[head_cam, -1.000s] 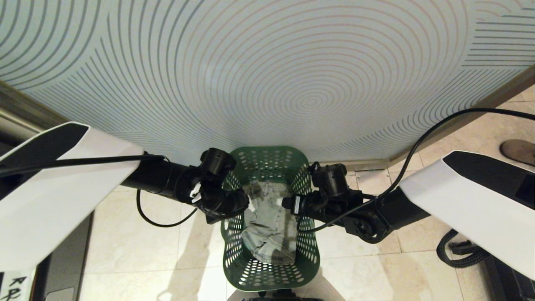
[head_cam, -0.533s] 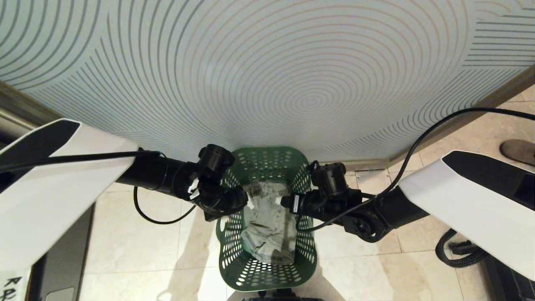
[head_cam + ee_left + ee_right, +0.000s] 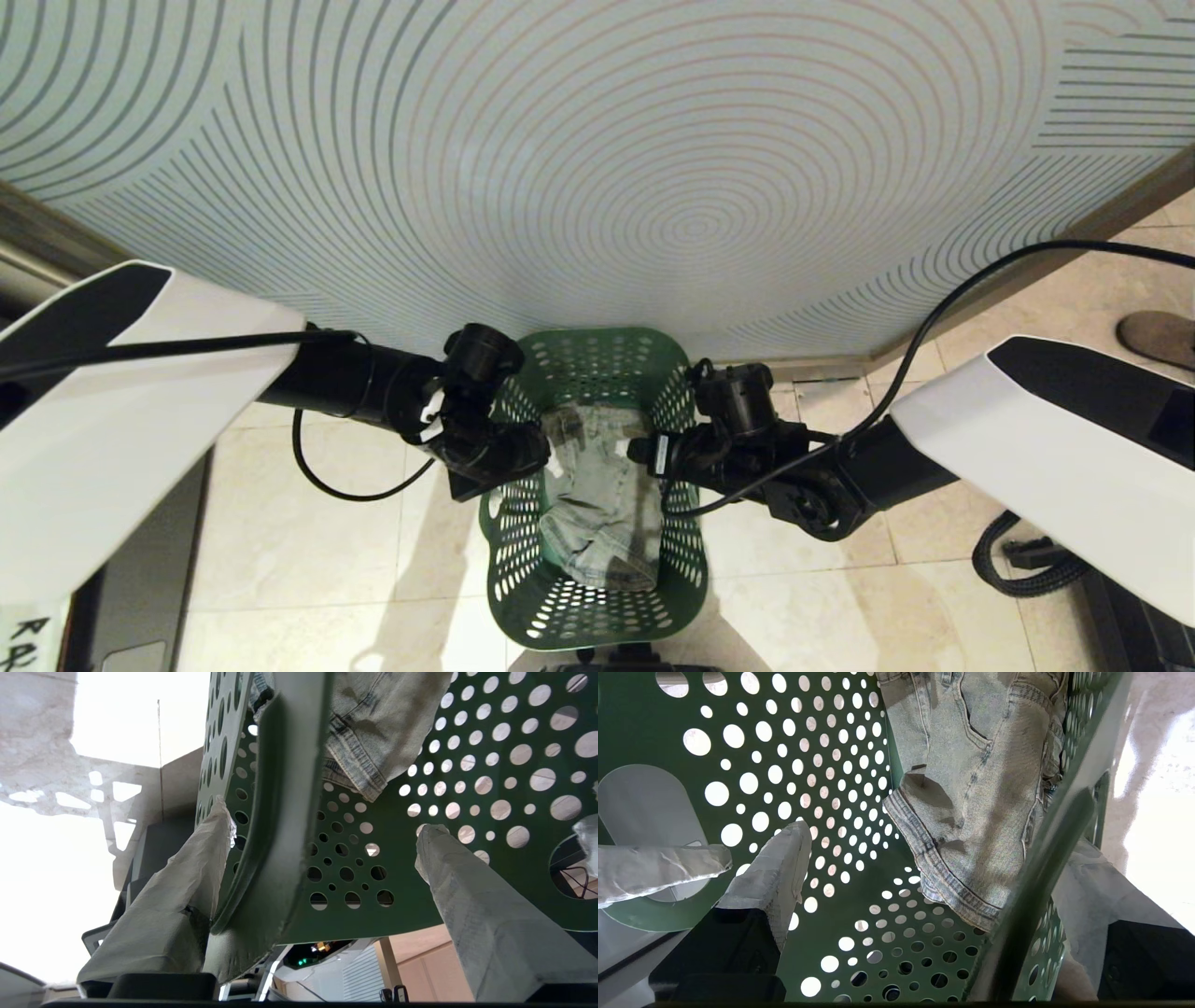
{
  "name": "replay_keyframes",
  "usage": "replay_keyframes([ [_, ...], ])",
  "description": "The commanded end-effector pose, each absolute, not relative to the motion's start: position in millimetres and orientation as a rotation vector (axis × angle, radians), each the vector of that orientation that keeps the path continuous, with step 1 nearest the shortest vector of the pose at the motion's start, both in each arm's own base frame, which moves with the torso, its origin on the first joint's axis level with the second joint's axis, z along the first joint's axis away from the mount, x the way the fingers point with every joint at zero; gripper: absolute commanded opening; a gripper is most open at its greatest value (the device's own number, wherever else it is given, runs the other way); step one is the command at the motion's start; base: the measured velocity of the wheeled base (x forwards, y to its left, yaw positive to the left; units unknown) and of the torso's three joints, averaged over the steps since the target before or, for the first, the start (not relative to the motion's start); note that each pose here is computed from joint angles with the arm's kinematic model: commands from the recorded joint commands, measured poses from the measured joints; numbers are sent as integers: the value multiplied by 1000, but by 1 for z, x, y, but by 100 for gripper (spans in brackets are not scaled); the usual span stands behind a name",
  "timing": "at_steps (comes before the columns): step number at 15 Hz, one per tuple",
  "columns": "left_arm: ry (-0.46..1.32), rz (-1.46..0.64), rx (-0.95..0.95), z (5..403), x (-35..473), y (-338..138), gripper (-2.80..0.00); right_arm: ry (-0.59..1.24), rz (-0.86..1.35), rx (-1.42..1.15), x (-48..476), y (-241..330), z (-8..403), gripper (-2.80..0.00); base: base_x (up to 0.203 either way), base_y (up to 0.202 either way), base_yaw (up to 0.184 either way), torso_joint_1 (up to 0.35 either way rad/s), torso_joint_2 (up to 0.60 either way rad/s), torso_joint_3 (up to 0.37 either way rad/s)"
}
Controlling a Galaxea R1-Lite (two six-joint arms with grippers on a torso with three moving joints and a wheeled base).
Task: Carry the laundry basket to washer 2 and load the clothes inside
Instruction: Pick up the clothes basket and put it beside the washing machine
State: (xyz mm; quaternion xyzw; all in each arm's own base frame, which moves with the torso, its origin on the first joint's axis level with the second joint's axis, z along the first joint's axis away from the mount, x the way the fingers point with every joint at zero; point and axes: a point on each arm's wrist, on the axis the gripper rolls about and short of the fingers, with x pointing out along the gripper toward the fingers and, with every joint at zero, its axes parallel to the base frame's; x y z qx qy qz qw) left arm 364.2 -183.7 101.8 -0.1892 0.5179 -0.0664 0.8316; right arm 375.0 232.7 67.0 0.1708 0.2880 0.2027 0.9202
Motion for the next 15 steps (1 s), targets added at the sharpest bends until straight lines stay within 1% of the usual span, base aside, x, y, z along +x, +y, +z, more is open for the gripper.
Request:
replay_keyframes([
  [1, 1110, -134, -403, 98, 365, -184, 0, 592, 416, 354, 375, 233, 66, 0, 0, 0, 0, 0, 0, 0],
  [15, 1124, -125, -425, 88, 370, -189, 0, 600, 412, 351, 375, 233, 63, 0, 0, 0, 0, 0, 0, 0],
])
